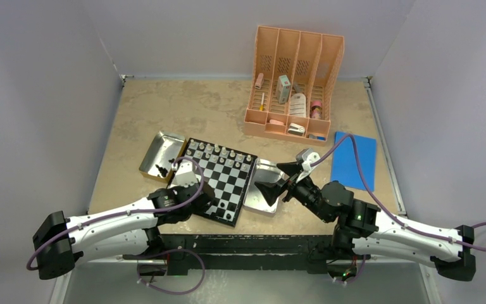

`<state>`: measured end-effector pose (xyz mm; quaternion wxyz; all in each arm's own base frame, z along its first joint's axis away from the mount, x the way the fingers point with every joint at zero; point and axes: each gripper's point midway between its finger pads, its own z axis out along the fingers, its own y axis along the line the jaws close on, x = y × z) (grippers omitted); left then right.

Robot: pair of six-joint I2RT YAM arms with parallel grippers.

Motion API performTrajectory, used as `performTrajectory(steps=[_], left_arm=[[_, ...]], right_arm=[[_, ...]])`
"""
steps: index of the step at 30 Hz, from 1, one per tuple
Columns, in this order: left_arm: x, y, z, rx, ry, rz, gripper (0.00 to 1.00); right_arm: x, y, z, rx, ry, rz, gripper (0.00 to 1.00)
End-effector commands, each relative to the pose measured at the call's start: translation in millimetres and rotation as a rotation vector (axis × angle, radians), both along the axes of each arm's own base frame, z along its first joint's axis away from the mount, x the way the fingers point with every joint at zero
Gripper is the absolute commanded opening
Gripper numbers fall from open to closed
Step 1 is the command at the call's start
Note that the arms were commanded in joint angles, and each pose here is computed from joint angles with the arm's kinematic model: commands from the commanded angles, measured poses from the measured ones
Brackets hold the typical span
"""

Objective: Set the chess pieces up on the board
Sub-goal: Place the chess piece on the chessboard.

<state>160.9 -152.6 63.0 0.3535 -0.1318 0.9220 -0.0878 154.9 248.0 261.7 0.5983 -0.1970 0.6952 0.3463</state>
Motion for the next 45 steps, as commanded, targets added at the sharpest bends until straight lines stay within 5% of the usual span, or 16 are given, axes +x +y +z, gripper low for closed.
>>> performTrajectory(steps=[1, 23, 36, 45], left_arm=[[-3.7, -3.0, 2.4, 0.005, 0.023, -0.015, 0.00], [-4.8, -7.2, 4.0, 0.035, 0.052, -0.011, 0.19], [-1.3, -11.5, 19.9, -0.013, 0.010, -0.026, 0.04], [4.8, -16.8, 65.4, -0.118, -0.100, -0.078, 0.23]], right_arm=[[1.3, -2.2, 30.9, 0.078, -0.026, -0.012, 0.99], [0.8, -1.5, 32.1, 0.089, -0.016, -0.011, 0.99], [-0.5, 5.9, 30.4, 0.107, -0.007, 0.008, 0.99], [-2.3, 39.3, 15.5, 0.148, 0.138, 0.043, 0.91]])
